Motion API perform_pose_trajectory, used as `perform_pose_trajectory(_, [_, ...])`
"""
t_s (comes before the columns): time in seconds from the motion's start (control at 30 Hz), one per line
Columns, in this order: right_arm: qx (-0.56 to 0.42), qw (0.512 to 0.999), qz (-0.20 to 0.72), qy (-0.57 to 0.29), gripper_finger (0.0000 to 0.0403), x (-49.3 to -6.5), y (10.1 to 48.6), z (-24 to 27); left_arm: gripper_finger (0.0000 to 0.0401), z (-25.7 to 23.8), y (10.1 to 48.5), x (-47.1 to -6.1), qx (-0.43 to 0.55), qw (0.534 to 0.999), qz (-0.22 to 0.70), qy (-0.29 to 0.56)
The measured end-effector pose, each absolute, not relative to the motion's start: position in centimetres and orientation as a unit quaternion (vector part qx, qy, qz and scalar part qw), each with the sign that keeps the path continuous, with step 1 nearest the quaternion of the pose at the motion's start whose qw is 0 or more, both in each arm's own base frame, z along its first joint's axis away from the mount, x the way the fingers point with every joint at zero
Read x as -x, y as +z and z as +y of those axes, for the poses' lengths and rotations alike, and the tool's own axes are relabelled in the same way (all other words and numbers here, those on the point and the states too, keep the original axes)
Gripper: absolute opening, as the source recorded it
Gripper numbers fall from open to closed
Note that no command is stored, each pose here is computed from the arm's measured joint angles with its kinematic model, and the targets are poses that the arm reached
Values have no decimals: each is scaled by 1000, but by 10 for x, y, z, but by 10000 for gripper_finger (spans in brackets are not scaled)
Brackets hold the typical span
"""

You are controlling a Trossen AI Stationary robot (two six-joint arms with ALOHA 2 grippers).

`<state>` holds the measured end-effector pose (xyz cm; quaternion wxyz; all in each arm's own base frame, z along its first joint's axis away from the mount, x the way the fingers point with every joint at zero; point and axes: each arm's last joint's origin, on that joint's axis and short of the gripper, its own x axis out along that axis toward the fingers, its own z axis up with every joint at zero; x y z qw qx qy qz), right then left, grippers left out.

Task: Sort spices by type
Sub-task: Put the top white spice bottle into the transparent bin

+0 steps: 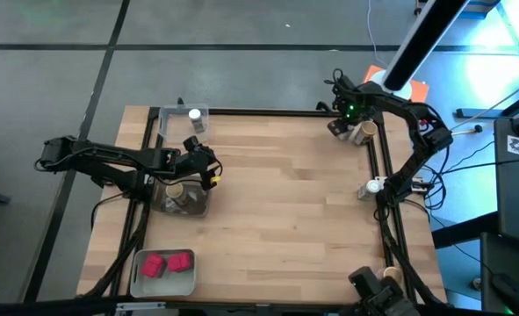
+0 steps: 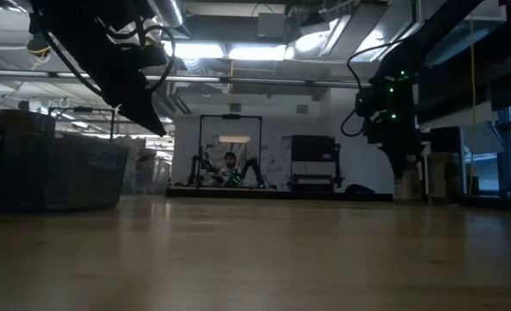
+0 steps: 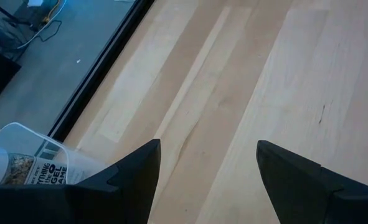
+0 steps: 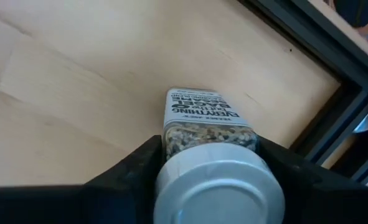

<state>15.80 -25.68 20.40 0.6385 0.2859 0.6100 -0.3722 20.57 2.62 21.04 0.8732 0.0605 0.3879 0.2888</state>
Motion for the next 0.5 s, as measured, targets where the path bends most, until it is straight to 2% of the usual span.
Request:
perform_pose_trajectory(0.2, [-247, 668, 621, -328, 207, -182, 205, -243, 249, 26, 210, -206, -60, 873, 388, 289])
perform_pose_trajectory(0.5, [-159, 750, 589, -256, 207, -243, 225, -212, 249, 26, 210, -206, -57, 873, 387, 290])
